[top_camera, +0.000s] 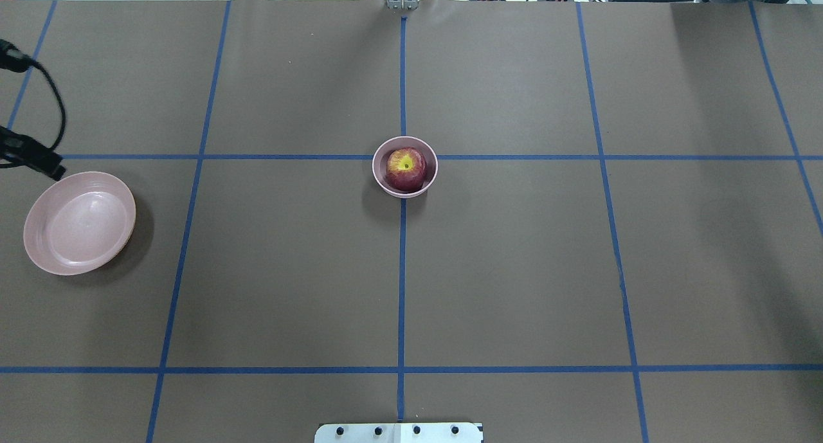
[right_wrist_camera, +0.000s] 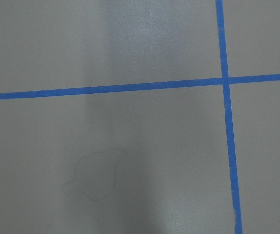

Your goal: Move apple from plate to bowl

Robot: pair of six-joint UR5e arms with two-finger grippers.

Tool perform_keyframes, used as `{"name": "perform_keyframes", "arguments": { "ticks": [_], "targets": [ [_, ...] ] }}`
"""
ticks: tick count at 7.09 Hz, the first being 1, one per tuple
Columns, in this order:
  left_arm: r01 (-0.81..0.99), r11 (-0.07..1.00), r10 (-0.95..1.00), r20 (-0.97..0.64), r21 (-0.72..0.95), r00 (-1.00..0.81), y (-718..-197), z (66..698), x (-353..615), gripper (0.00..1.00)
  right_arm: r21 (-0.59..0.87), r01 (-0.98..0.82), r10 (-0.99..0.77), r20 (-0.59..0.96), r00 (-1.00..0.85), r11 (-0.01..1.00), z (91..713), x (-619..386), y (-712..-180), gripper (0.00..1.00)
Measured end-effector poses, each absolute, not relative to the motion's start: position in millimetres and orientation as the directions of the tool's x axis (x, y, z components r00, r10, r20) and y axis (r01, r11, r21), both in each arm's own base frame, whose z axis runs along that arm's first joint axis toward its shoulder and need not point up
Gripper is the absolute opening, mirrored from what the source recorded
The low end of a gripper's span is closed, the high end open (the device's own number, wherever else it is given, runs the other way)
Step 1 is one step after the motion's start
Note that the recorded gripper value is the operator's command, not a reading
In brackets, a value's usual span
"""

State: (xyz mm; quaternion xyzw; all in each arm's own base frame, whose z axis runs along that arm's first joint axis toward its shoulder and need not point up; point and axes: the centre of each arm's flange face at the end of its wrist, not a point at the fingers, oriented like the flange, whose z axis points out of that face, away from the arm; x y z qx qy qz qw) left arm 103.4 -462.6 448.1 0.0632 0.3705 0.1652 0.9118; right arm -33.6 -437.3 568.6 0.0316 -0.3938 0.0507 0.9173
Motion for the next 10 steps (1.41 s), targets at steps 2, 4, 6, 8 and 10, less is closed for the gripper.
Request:
{"name": "perform_keyframes", "arguments": {
  "ticks": [2,4,6,8,10],
  "targets": [
    [-0.251,0.942,0.336,-0.676,0.225,0.656,-453,462,88,0.98,0.010,-0.118,0.074,0.727,0.682,0.993,569,-35,-437,1.00],
    [-0.244,0.945,0.326,-0.677,0.217,0.660,-456,465,87,0.98,0.021,-0.118,0.067,0.719,0.692,0.993,570,-33,-437,1.00],
    [-0.192,0.958,0.286,-0.681,0.213,0.674,-453,456,71,0.98,0.044,-0.103,0.041,0.712,0.701,0.994,575,-24,-435,1.00],
    [-0.159,0.973,0.232,-0.687,0.169,0.689,-454,472,59,0.98,0.084,-0.031,-0.035,0.685,0.727,0.996,587,-4,-439,1.00],
    [-0.136,0.984,0.179,-0.696,0.118,0.696,-456,488,57,0.98,0.120,-0.002,-0.079,0.668,0.740,0.993,583,14,-444,1.00]
  ]
}}
